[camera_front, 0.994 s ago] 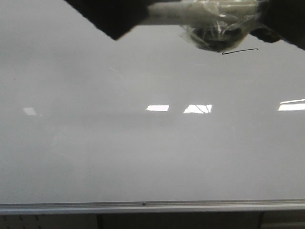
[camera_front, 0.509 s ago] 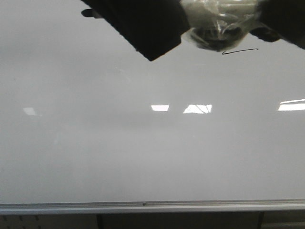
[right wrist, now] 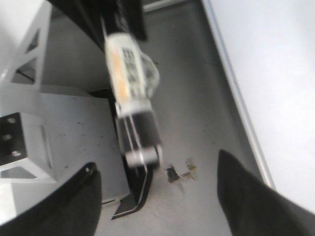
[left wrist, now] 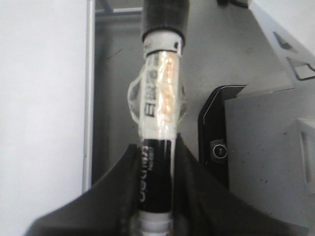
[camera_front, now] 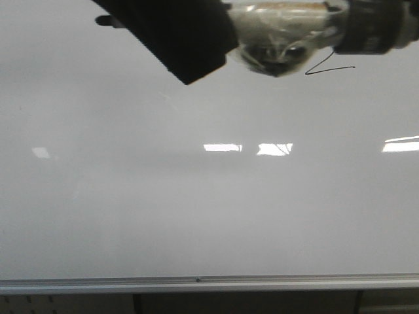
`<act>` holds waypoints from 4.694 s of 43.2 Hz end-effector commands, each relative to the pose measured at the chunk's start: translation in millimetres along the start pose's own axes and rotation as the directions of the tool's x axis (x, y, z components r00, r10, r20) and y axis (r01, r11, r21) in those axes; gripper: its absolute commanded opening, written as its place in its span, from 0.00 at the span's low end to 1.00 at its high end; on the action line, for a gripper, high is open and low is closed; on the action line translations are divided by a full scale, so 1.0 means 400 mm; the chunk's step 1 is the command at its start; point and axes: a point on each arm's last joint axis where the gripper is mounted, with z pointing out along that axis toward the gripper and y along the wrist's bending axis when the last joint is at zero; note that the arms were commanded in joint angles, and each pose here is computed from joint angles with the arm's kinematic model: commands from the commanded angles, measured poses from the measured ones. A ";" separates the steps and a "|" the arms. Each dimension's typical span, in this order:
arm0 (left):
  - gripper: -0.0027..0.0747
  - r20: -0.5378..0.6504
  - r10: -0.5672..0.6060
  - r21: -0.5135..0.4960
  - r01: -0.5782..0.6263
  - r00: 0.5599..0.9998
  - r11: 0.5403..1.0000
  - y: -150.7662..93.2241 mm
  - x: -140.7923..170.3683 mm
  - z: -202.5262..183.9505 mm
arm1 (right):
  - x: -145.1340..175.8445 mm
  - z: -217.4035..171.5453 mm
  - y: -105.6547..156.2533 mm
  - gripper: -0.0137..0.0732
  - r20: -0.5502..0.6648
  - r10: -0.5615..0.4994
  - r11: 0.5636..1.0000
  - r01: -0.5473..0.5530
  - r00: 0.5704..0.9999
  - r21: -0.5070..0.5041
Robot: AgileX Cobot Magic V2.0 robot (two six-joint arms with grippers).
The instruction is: Write number 2 on whiteboard
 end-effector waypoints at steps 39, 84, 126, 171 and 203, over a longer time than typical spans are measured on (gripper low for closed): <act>0.10 0.729 -0.478 -0.508 0.855 0.490 0.102 0.197 0.457 -0.229 | 0.114 -0.172 0.014 0.76 0.265 0.375 0.772 -0.458 0.888 0.440; 0.12 0.820 -0.369 -0.422 0.898 0.438 0.130 0.371 0.618 0.013 | 0.111 -0.173 0.012 0.76 0.276 0.369 0.771 -0.458 0.888 0.443; 0.53 0.590 -0.609 -0.589 0.798 0.531 0.125 0.213 0.490 -0.188 | 0.115 -0.195 0.031 0.76 0.422 0.446 0.692 -0.604 0.789 0.397; 0.25 0.651 -0.525 -0.385 0.835 0.548 0.394 -0.066 0.339 -0.320 | 0.206 -0.204 0.118 0.27 0.505 0.350 0.674 -0.586 0.789 0.450; 0.01 0.651 -0.525 -0.385 0.835 0.548 0.394 -0.066 0.339 -0.320 | 0.202 -0.205 0.118 0.08 0.517 0.346 0.677 -0.590 0.783 0.441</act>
